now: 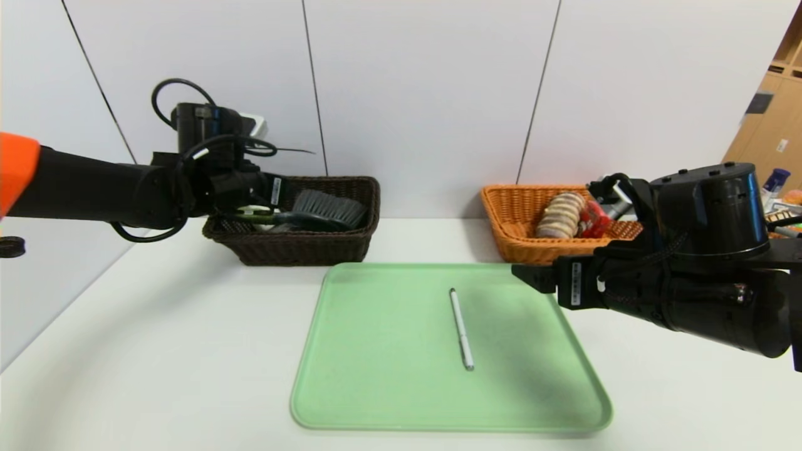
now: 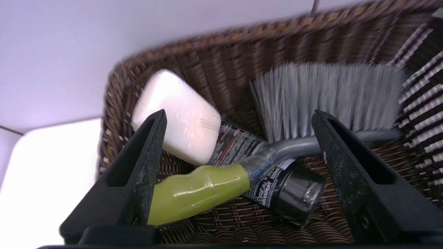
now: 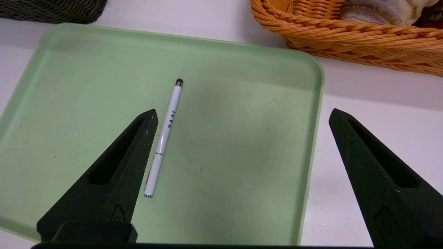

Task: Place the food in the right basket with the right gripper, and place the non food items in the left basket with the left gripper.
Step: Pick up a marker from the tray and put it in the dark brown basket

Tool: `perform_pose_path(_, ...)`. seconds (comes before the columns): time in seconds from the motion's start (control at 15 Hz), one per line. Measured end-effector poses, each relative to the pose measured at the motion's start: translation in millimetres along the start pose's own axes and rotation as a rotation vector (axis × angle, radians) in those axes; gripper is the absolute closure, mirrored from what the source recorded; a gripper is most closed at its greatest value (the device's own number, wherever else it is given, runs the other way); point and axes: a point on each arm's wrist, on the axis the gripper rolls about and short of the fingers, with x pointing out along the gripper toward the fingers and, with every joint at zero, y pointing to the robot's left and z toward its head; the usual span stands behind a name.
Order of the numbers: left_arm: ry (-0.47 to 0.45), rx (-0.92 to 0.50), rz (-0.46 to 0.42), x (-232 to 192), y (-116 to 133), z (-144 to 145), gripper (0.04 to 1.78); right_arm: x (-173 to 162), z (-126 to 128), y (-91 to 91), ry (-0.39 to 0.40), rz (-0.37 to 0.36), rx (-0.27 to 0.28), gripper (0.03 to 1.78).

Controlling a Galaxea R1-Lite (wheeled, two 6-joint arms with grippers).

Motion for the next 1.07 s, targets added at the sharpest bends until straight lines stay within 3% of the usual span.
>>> perform_pose_path(0.27,0.005,-0.037,0.005,-55.5,12.5,31.9,0.25,4.4,2.4,5.6,0.0,0.012,-0.009,0.1)
perform_pose_path(0.47,0.049,-0.136,0.016,-106.3,23.6,33.2,0.2,10.9,3.6,15.4,0.013,0.01,-0.024,0.1)
perform_pose_path(0.73,0.156,-0.175,0.025,-162.2,27.2,-16.8,0.17,28.0,1.2,28.2,0.093,-0.025,-0.039,0.1)
perform_pose_path(1.07,0.188,-0.225,0.036,-207.3,25.7,-77.1,0.15,64.0,-2.4,56.4,0.258,-0.049,0.008,0.1)
